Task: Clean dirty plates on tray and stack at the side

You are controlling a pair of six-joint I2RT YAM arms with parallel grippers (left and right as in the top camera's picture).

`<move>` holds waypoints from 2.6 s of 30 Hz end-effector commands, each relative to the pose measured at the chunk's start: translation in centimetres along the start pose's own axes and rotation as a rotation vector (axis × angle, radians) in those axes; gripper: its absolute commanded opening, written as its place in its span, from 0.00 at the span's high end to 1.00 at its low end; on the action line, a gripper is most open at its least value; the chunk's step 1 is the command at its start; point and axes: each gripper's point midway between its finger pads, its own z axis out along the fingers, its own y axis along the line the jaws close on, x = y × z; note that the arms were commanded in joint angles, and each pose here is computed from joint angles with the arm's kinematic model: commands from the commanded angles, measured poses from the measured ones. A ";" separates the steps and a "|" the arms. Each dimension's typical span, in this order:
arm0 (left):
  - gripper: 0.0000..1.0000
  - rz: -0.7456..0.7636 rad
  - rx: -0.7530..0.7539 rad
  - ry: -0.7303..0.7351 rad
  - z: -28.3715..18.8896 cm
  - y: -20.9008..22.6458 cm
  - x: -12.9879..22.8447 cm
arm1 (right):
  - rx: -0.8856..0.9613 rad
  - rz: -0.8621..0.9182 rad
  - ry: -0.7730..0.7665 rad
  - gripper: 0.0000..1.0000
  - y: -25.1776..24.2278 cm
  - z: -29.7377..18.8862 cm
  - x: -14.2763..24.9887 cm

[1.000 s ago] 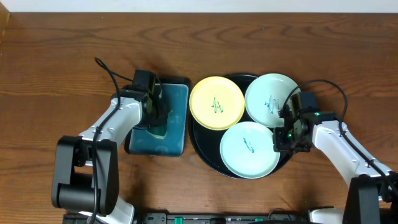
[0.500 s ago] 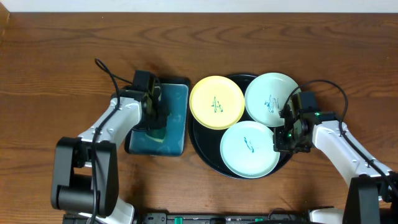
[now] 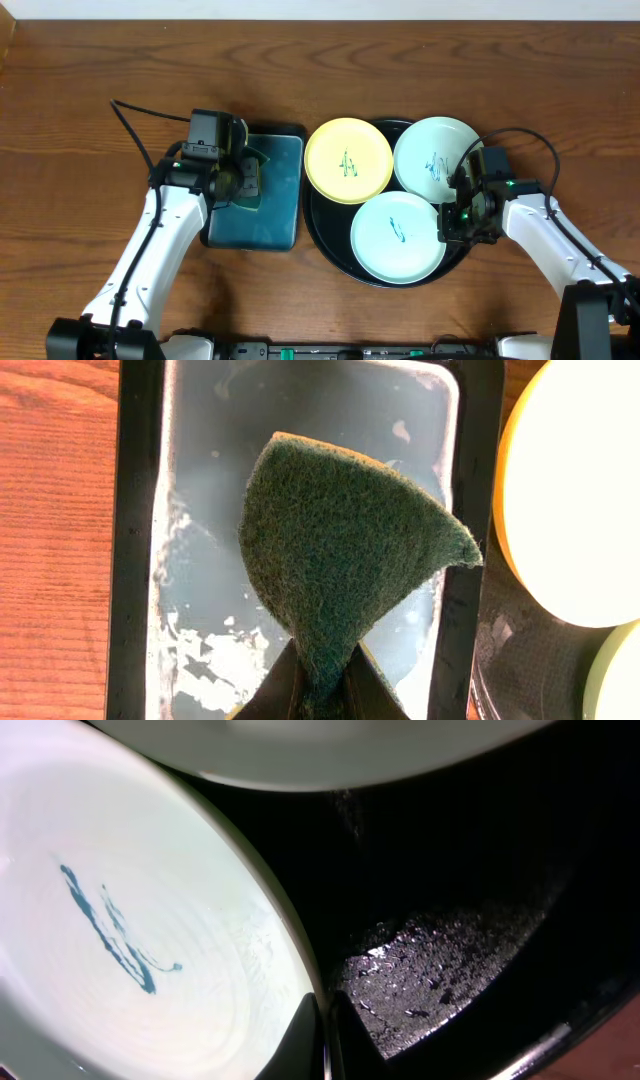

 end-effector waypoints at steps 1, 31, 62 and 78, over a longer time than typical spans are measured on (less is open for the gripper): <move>0.93 -0.014 0.002 -0.014 -0.5 -0.2 -0.6 | -0.017 0.011 -0.009 0.99 0.5 -0.1 -0.5; 0.92 0.082 0.075 -0.418 -4.9 -2.4 -9.1 | -0.017 0.011 -0.011 0.99 0.6 -0.1 -0.5; 0.92 0.081 0.073 -0.413 -5.4 -2.3 -8.7 | -0.019 0.009 -0.018 0.99 0.6 -0.1 -0.7; 0.92 0.080 0.072 -0.410 -5.4 -2.3 -8.6 | -0.020 -0.005 -0.020 0.99 0.9 0.0 -0.7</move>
